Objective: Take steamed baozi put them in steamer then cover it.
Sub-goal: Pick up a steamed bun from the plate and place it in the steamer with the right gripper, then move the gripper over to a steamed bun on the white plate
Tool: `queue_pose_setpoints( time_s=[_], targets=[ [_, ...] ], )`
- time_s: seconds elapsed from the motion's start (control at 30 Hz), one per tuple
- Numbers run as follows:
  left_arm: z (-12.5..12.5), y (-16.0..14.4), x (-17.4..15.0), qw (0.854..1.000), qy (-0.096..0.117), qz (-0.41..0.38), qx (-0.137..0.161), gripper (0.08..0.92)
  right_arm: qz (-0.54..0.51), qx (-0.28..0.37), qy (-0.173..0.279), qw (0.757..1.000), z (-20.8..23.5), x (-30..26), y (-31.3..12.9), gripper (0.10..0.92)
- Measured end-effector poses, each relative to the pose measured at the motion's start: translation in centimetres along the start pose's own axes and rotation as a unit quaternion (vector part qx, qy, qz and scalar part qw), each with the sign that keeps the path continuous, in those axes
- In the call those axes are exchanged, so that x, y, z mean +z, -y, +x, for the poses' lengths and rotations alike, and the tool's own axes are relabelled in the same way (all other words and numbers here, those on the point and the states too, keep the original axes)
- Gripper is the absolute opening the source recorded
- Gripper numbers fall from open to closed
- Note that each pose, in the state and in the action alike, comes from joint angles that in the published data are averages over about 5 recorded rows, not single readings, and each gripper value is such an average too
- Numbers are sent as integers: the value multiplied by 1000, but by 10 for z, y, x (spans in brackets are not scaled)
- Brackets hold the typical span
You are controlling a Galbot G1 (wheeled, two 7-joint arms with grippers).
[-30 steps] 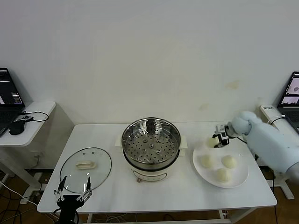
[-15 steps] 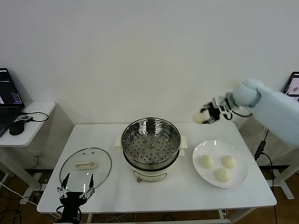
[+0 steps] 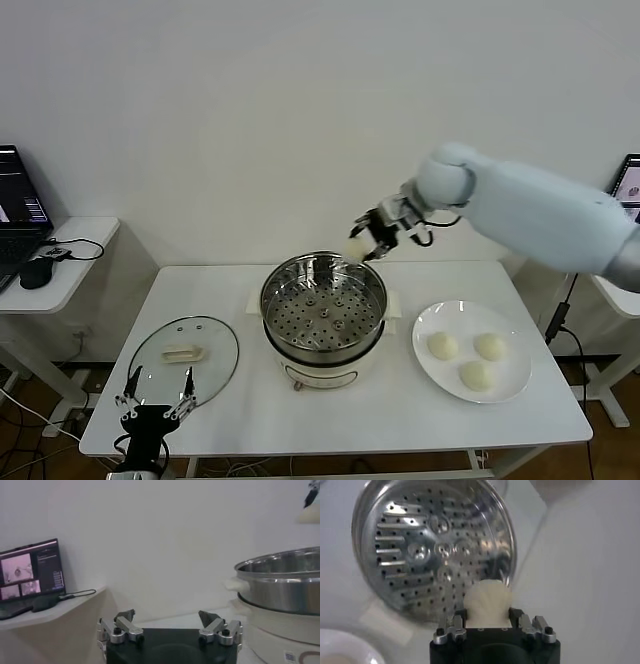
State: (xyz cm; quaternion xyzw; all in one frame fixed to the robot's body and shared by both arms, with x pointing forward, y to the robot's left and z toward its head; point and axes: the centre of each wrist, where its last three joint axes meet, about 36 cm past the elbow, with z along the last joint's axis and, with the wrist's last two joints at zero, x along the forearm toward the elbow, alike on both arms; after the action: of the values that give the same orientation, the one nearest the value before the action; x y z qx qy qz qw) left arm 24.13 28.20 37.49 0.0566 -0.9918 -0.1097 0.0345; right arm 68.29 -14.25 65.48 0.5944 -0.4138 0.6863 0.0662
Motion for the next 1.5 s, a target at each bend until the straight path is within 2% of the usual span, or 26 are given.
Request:
queue_pose_setpoints(
  time_s=[0.43,0.8,0.93,1.13,1.23,1.5],
  targets=[
    [-5,1,-2,1000,6,3,-4,823,156,-25,-3,987,-65,-14,18,543],
    [-8,2,-1,1000,9,2,-4,823,223,-38,-1,974,-101,-15,18,552],
    [-7,2,-2,1000,11,3,-5,823,237,-41,-3,971,-106,-14,18,592],
    [-6,3,-5,1000,14,5,-5,823,233,-39,-4,972,-99,-13,20,755],
    [-5,3,-7,1000,15,5,-5,823,209,-35,-6,977,-84,-14,23,808],
    [-3,2,-15,1000,14,3,-3,823,87,-36,-37,995,-16,-12,15,823]
  ],
)
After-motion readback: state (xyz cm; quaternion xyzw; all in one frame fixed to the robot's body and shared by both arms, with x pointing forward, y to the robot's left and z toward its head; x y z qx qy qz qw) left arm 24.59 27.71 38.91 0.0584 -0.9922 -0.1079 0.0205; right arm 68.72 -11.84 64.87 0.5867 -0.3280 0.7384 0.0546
